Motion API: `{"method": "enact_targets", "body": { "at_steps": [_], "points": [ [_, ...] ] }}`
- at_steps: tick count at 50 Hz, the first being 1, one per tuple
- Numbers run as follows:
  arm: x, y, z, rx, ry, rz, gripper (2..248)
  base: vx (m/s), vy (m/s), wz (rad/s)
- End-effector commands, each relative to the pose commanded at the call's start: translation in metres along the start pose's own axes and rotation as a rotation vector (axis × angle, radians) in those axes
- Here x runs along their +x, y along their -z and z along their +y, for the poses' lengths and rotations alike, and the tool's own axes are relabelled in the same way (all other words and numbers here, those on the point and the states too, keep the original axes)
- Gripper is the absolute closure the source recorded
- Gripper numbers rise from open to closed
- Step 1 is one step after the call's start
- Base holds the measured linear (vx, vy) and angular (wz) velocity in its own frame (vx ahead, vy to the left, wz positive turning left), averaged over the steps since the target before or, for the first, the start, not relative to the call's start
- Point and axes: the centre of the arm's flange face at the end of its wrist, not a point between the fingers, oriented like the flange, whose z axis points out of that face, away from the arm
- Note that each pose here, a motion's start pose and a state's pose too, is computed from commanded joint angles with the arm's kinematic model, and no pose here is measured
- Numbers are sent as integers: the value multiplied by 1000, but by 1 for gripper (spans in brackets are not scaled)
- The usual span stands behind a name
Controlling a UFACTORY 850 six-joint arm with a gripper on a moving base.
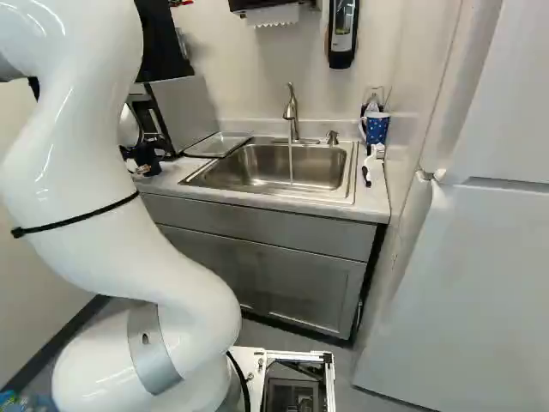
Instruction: Rinse the cup and place it in the tray
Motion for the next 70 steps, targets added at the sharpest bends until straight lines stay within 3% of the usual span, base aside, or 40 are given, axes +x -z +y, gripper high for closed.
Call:
{"method": "enact_targets", "body": {
  "at_steps": [23,42,70],
  "points": [
    [-15,0,-7,1,-29,117,3,0,0,0],
    [-18,25,-8,-5,-55,228,3,0,0,0],
    [-20,30,-9,-3,-55,241,3,0,0,0]
  ]
}}
